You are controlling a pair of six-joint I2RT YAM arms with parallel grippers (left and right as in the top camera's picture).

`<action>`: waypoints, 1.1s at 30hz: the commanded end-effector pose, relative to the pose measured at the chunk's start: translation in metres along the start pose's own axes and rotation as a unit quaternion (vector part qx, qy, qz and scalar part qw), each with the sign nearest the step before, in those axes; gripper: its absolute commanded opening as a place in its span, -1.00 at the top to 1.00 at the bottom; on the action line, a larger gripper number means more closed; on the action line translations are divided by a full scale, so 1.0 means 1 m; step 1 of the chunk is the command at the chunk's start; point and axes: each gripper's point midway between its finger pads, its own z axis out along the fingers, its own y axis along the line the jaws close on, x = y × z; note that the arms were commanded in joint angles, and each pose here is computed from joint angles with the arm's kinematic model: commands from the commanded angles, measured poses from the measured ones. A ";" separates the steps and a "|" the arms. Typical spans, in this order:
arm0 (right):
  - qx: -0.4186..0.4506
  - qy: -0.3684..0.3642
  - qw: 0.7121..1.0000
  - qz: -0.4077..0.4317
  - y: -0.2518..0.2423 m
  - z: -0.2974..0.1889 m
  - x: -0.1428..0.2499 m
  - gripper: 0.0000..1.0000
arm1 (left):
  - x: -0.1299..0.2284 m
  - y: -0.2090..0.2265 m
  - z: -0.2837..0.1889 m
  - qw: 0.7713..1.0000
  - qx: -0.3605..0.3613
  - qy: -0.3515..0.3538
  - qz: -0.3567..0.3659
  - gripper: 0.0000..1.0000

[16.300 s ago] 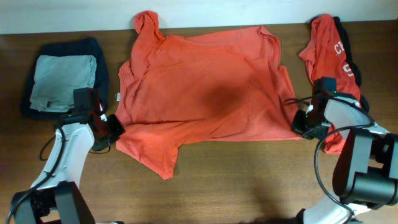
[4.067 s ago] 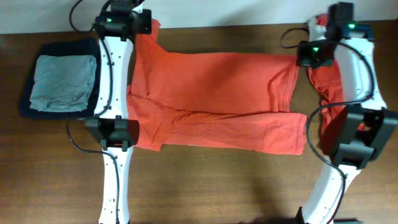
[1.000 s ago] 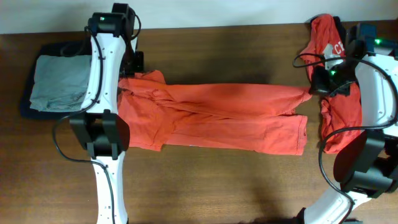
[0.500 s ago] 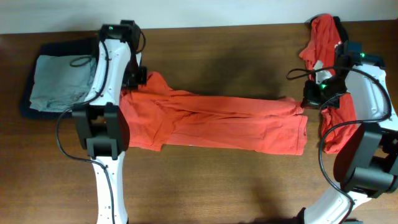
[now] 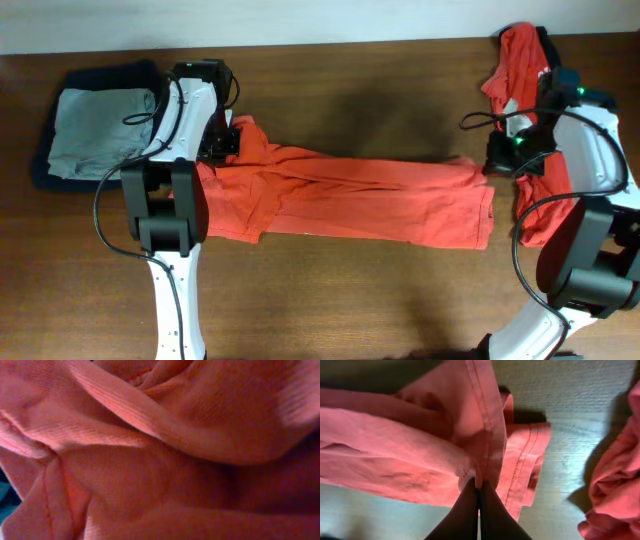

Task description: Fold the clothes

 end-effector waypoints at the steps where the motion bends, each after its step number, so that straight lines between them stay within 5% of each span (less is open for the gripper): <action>1: -0.005 0.008 1.000 0.009 -0.001 0.006 0.008 0.92 | 0.000 0.003 -0.009 1.000 0.000 -0.011 -0.007 0.95; 3: -0.006 0.010 1.000 0.010 -0.002 0.008 0.010 0.86 | -0.001 0.003 -0.009 1.000 0.000 -0.013 -0.007 0.44; 4: -0.006 0.011 1.000 0.010 -0.002 0.009 0.010 0.60 | -0.002 0.003 -0.010 1.000 0.000 -0.015 -0.007 -0.17; 6: -0.006 0.011 1.000 0.010 -0.002 0.009 0.010 0.23 | -0.003 0.002 -0.010 1.000 0.000 -0.018 -0.008 -0.58; 9: -0.006 0.011 1.000 0.010 -0.002 0.009 0.010 -0.06 | -0.008 0.003 -0.016 0.999 0.002 -0.033 -0.011 -0.86; 24: -0.006 0.014 1.000 0.025 -0.008 0.032 0.016 -0.49 | -0.038 0.019 -0.194 0.960 0.027 -0.276 -0.038 -0.98; 33: 0.041 -0.017 0.999 0.030 -0.031 0.057 0.011 -0.62 | -0.035 0.031 -0.229 0.945 0.020 -0.323 -0.034 -0.98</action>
